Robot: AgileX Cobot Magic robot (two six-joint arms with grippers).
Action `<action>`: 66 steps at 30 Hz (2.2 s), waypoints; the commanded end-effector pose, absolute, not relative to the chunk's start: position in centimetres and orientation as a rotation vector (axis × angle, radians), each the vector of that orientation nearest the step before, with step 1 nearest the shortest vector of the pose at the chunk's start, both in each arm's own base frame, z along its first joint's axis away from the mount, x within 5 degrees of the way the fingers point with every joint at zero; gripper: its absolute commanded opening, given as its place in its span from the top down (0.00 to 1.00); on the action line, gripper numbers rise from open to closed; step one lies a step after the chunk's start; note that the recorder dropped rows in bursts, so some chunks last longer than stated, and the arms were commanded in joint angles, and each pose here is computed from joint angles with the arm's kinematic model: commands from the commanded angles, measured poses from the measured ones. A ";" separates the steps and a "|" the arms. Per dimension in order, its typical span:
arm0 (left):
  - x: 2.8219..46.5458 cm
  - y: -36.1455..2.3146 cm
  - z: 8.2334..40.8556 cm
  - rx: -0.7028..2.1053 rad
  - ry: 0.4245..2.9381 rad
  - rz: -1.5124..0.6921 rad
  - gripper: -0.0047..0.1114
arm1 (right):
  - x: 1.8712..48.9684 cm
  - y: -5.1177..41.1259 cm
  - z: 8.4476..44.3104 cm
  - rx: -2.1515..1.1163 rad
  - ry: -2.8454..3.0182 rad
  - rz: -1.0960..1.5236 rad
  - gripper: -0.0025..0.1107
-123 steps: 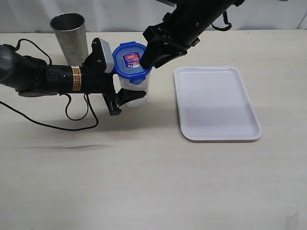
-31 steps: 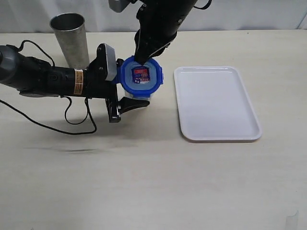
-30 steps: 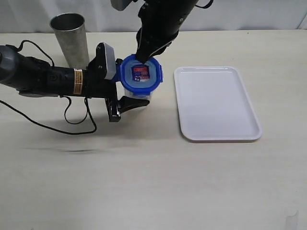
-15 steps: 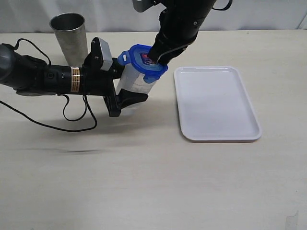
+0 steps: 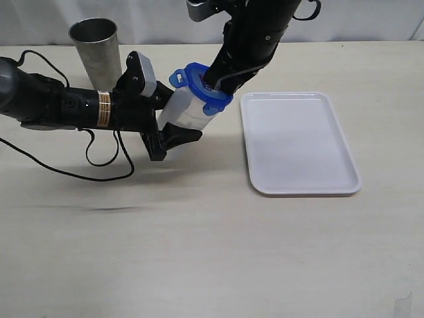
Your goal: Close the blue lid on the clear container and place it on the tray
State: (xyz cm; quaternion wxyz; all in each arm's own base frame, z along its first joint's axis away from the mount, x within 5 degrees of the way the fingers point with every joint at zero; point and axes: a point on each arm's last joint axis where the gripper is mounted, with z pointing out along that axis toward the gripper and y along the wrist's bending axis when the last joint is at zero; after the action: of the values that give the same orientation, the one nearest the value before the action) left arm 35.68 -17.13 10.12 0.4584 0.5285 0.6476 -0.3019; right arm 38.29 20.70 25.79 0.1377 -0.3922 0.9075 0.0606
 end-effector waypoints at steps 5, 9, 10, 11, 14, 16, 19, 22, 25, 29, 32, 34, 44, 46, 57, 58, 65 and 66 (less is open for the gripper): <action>35.7 -17.6 11.0 1.278 1.579 -0.760 0.96 | 38.4 20.8 24.9 -1.132 2.660 0.186 0.77; 35.7 -17.6 10.1 1.276 1.586 -0.759 0.96 | 38.3 20.8 25.3 -1.083 2.668 0.193 0.77; 35.8 -17.6 9.7 1.263 1.598 -0.762 0.96 | 38.3 20.8 25.3 -1.054 2.684 0.197 0.77; 35.8 -17.6 9.5 1.249 1.602 -0.767 0.96 | 38.3 20.8 25.3 -1.040 2.695 0.199 0.77; 35.8 -17.7 9.1 1.257 1.575 -0.774 0.96 | 38.2 20.7 25.2 -1.043 2.708 0.199 0.77; 35.7 -17.7 9.2 1.266 1.555 -0.772 0.96 | 38.1 20.7 25.4 -1.042 2.704 0.200 0.77; 35.7 -17.7 9.2 1.268 1.554 -0.771 0.96 | 38.0 20.6 26.3 -1.033 2.678 0.202 0.72; 35.7 -17.7 9.2 1.269 1.552 -0.769 0.96 | 37.6 20.4 28.1 -1.010 2.617 0.207 0.63; 35.7 -17.7 9.2 1.271 1.550 -0.768 0.96 | 37.3 20.3 29.8 -0.957 2.565 0.229 0.57; 35.7 -17.7 9.2 1.279 1.536 -0.760 0.96 | 36.8 20.9 30.8 -0.845 2.565 0.368 0.57; 35.7 -17.7 9.2 1.277 1.537 -0.759 0.96 | 36.8 21.8 30.3 -0.807 2.575 0.499 0.57; 35.7 -17.7 9.2 1.277 1.537 -0.759 0.96 | 37.1 22.3 29.4 -0.797 2.595 0.532 0.57; 35.7 -17.8 9.5 1.273 1.506 -0.776 0.96 | 37.9 22.3 27.2 -0.750 2.665 0.428 0.57; 35.8 -17.8 9.5 1.257 1.511 -0.774 0.96 | 37.7 22.9 26.9 -0.773 2.667 0.430 0.57; 35.7 -18.0 9.8 1.250 1.469 -0.797 0.96 | 35.8 26.5 24.2 -0.987 2.684 0.231 0.69; 35.6 -18.0 9.9 1.248 1.461 -0.804 0.96 | 35.6 26.8 24.2 -0.998 2.677 0.229 0.71; 35.5 -18.1 10.1 1.244 1.434 -0.820 0.96 | 34.8 27.9 23.6 -1.088 2.660 0.131 0.71; 35.5 -18.1 10.2 1.241 1.427 -0.829 0.96 | 34.7 28.0 23.4 -1.102 2.657 0.111 0.71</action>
State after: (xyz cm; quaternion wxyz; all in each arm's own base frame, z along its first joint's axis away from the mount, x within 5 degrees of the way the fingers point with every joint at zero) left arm 35.74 -17.31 8.86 0.4838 0.5242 0.6286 -0.3099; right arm 35.75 26.50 26.33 0.1872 -0.3547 0.9151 0.0406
